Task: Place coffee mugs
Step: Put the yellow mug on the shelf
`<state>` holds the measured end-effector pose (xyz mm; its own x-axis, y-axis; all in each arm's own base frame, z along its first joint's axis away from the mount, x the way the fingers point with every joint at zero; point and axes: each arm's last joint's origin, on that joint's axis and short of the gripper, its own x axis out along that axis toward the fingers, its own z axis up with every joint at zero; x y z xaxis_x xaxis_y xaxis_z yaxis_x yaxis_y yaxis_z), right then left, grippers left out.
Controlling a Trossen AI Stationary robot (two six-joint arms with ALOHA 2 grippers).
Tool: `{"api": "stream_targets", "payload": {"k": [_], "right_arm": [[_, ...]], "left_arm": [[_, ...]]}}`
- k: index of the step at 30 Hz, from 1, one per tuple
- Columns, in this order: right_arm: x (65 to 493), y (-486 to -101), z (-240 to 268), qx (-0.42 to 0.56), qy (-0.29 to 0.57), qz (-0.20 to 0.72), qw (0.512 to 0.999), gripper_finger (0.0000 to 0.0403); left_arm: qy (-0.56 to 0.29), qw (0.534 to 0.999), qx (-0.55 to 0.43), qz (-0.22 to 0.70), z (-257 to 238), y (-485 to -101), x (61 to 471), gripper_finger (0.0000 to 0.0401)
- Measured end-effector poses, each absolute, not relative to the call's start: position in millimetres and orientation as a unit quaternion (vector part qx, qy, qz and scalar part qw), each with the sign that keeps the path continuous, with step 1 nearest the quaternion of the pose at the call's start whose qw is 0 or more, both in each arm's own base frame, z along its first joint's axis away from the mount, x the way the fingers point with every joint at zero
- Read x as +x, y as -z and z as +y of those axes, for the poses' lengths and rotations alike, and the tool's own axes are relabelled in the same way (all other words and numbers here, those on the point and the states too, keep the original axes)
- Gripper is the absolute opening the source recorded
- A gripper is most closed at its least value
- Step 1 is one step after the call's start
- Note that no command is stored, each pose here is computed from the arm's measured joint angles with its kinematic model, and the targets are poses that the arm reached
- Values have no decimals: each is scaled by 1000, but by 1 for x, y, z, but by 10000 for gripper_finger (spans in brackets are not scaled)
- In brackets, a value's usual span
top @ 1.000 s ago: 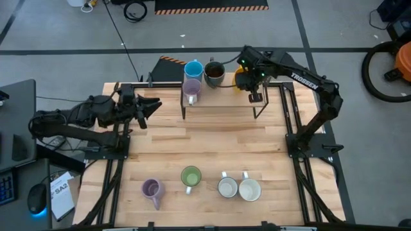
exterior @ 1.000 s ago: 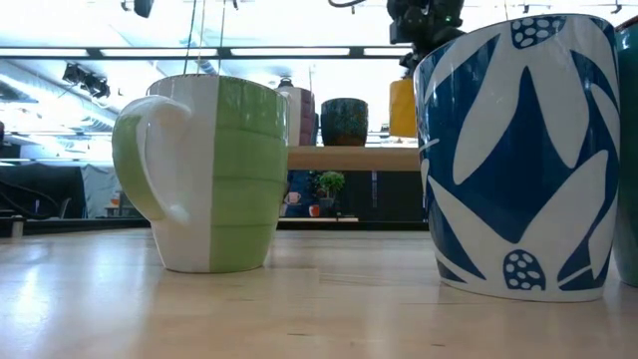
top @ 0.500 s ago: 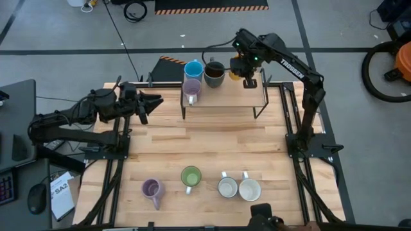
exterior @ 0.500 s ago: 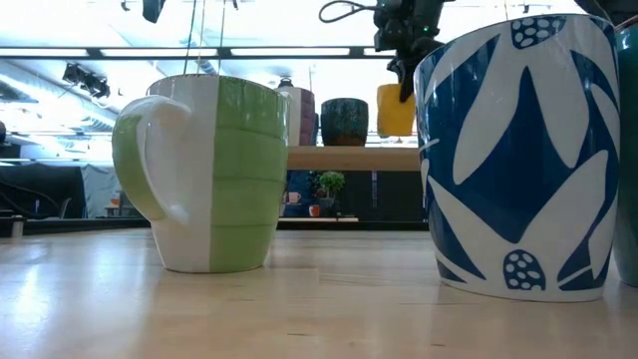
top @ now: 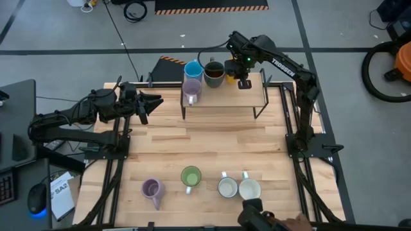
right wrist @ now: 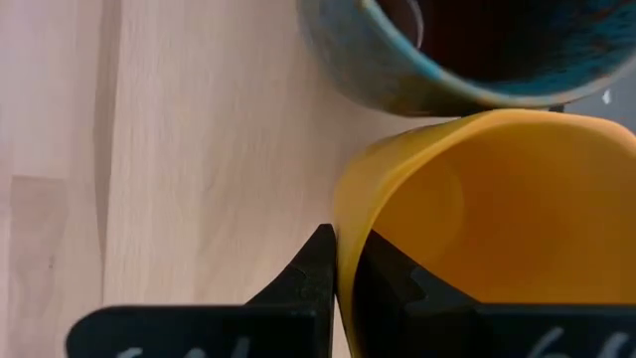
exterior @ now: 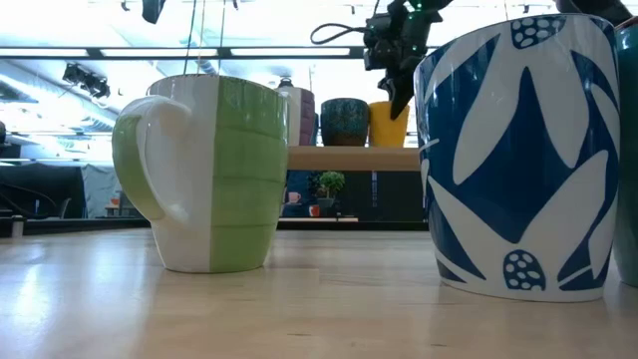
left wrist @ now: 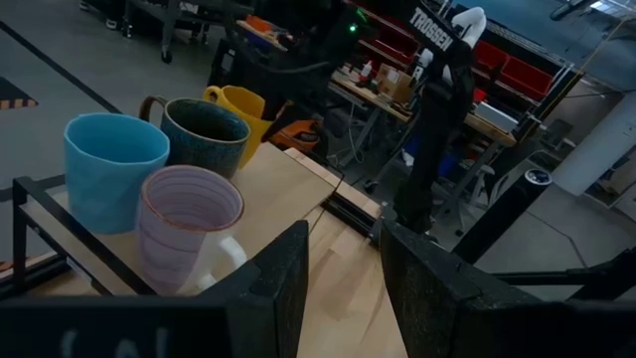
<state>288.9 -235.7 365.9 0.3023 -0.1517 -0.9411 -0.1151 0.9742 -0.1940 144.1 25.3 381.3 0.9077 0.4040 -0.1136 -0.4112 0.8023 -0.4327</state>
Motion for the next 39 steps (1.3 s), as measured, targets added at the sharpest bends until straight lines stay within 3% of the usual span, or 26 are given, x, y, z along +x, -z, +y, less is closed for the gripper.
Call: {"api": "stream_targets", "payload": {"k": [31, 39], "right_arm": [[293, -353, -241, -79, 15, 592, 802, 70], [302, -349, -237, -109, 40, 601, 791, 78]], "left_arm": [[-209, 950, -231, 8, 25, -381, 144, 132], [-209, 950, -231, 8, 25, -382, 144, 132]]}}
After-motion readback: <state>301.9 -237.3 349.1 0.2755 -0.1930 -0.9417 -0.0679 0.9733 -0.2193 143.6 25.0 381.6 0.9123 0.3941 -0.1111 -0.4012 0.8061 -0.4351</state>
